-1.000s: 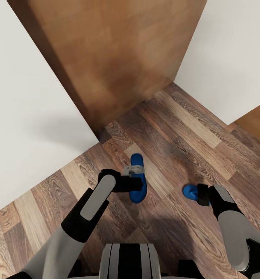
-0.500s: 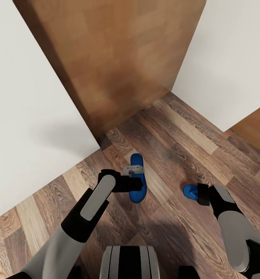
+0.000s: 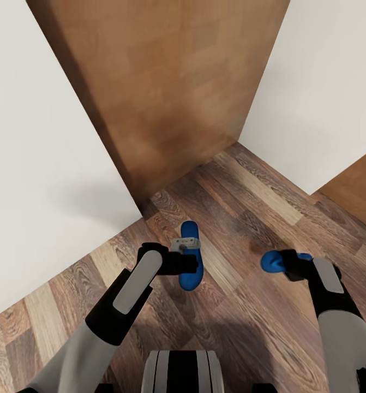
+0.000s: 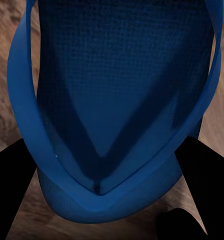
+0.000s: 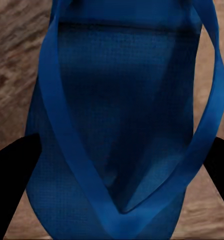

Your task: In the bedroom, move the book from the bed onto either nightstand, and place the two sandals side by side next to the bed.

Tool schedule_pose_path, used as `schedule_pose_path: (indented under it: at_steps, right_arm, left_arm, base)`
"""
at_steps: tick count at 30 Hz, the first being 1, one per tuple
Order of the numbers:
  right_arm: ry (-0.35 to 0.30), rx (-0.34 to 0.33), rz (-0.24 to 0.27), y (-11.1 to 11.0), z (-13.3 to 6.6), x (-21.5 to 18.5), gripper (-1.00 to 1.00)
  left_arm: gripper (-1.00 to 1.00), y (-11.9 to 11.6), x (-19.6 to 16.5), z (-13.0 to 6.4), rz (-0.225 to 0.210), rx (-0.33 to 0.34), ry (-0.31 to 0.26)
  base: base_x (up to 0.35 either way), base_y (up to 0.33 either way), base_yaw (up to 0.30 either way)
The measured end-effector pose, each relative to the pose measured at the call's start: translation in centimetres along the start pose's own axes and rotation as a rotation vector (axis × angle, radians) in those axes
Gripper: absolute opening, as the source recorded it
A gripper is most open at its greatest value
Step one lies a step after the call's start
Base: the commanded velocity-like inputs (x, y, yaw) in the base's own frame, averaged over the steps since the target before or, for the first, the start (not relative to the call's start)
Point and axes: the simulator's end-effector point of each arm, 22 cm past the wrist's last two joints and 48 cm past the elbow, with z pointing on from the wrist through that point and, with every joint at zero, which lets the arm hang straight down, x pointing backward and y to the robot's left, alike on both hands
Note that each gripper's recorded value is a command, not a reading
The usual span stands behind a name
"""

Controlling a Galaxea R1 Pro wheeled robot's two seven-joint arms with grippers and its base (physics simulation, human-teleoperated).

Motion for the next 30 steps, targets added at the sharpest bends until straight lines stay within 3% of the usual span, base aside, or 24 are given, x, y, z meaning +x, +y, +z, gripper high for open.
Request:
schedule_pose_path:
  at_steps: [1,8,11,13,16,18,21,22,25,27,30]
  right_arm:
    - [0.000,-0.010,-0.075,0.4,-0.8,-0.1,-1.00]
    - [-0.025,-0.095,-0.328,2.3,-4.5,-1.5,-1.00]
    - [-0.031,-0.156,-0.432,3.4,-6.2,-2.2,-1.00]
    - [-0.041,-0.235,-0.566,5.4,-8.1,-2.7,-1.00]
    - [-0.054,-0.285,-0.653,6.9,-9.7,-2.8,-1.00]
    - [-0.070,-0.341,-0.749,8.1,-11.7,-2.1,-1.00]
    - [-0.096,-0.392,-0.879,8.4,-14.5,0.0,-1.00]
    - [-0.102,-0.391,-0.883,8.4,-14.8,-0.1,-1.00]
    - [-0.116,-0.422,-0.963,8.2,-16.8,1.4,-1.00]
    - [-0.096,-0.467,-1.034,8.1,-18.1,3.9,-1.00]
    - [-0.067,-0.509,-1.094,8.4,-19.1,6.1,-1.00]
  left_arm:
    - [-1.00,0.0,0.1,-0.1,-0.002,-0.001,-0.001]
    - [-1.00,-0.3,0.3,-0.8,-0.002,-0.009,-0.006]
    - [-1.00,-0.4,0.3,-1.2,-0.001,-0.011,-0.009]
    - [-1.00,-0.1,1.4,-1.1,-0.005,-0.021,0.002]
    - [-1.00,0.3,2.4,-1.2,-0.007,-0.044,-0.004]
    - [-1.00,1.4,3.0,-1.3,-0.013,-0.090,-0.028]
    - [-1.00,1.8,2.9,-1.7,-0.020,-0.116,-0.058]
    - [-1.00,1.7,2.7,-1.9,-0.020,-0.115,-0.062]
    - [-1.00,1.9,2.7,-2.3,-0.021,-0.127,-0.077]
    - [-1.00,2.2,3.2,-2.8,-0.033,-0.129,-0.087]
    - [-1.00,2.8,3.1,-4.1,-0.040,-0.131,-0.118]
  base:
    - [0.000,0.000,0.000]
    - [0.000,0.000,0.000]
    - [0.000,0.000,0.000]
    - [0.000,0.000,0.000]
    - [0.000,0.000,0.000]
    - [0.000,0.000,0.000]
    - [0.000,0.000,0.000]
    - [0.000,0.000,0.000]
    - [0.000,0.000,0.000]
    - [0.000,0.000,0.003]
    - [0.000,0.000,0.056]
